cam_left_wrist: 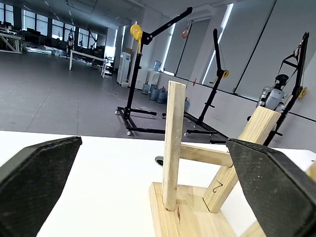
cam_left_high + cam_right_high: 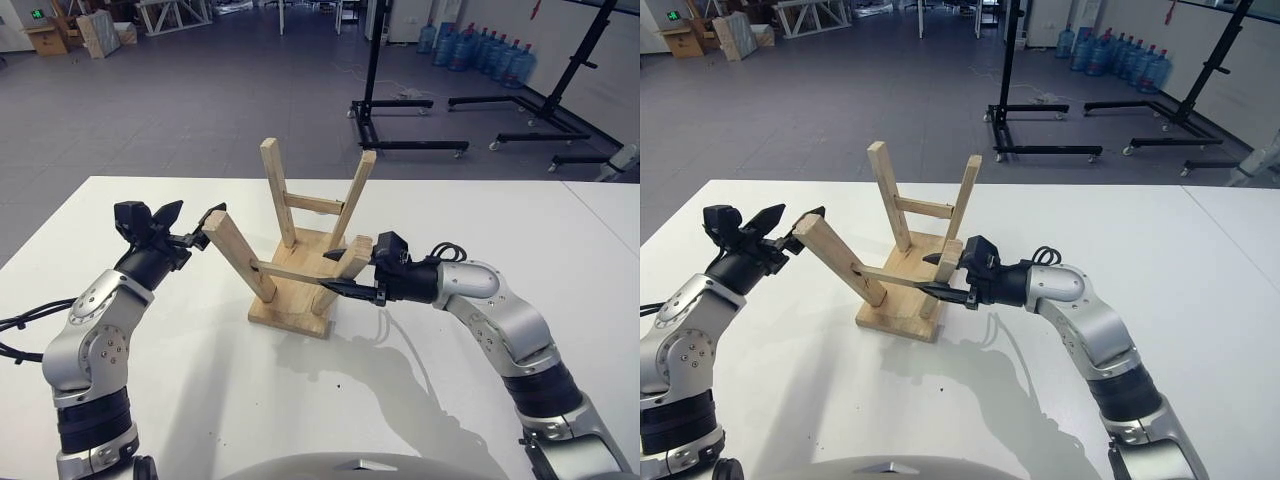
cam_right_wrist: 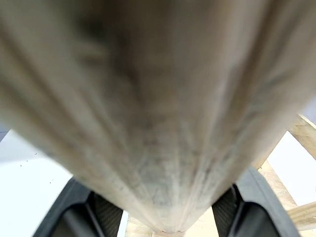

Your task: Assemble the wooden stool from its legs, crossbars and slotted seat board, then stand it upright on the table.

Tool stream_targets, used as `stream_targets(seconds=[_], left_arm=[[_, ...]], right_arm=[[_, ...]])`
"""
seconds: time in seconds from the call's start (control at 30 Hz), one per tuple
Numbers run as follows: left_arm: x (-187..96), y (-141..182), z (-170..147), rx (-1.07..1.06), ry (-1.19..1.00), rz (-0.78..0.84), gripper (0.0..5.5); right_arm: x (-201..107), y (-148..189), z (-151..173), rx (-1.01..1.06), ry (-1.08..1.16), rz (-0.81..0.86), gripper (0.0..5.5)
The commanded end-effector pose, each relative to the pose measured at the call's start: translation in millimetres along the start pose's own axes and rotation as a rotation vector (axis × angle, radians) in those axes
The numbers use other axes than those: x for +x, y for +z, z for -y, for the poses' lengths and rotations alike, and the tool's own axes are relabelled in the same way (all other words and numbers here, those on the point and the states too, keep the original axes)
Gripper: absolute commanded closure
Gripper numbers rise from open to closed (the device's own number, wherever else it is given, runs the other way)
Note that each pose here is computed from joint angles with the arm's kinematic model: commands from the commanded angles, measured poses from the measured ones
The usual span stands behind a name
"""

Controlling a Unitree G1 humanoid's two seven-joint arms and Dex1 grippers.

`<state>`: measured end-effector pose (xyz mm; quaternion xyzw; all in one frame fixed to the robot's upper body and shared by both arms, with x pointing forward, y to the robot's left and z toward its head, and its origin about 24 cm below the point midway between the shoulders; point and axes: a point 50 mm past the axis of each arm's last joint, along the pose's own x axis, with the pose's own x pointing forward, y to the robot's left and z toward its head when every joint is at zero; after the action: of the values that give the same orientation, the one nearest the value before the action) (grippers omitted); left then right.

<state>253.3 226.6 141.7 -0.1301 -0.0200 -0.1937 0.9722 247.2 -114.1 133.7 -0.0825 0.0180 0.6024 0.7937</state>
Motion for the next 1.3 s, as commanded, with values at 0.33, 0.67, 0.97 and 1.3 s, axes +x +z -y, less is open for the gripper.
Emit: stream_targets(seconds=[0.33, 0.67, 0.97, 1.3], left_arm=[[11.0, -28.8, 42.5, 0.026, -0.128, -0.08, 0.1], [13.9, -32.5, 40.5, 0.034, -0.125, -0.076, 0.1], [12.0, -31.6, 26.3, 0.047, -0.066, -0.061, 0.1], [8.8, -30.9, 15.5, 0.069, -0.01, -0.062, 0.1]], right_arm=[[40.2, 3.2, -7.9, 0.04, 0.002, -0.026, 3.45], [39.6, -10.9, -5.9, 0.082, -0.039, -0.065, 3.45], [33.3, -20.2, -5.0, 0.176, -0.051, -0.073, 2.82], [21.2, -33.0, -2.6, 0.2, -0.084, -0.129, 1.13]])
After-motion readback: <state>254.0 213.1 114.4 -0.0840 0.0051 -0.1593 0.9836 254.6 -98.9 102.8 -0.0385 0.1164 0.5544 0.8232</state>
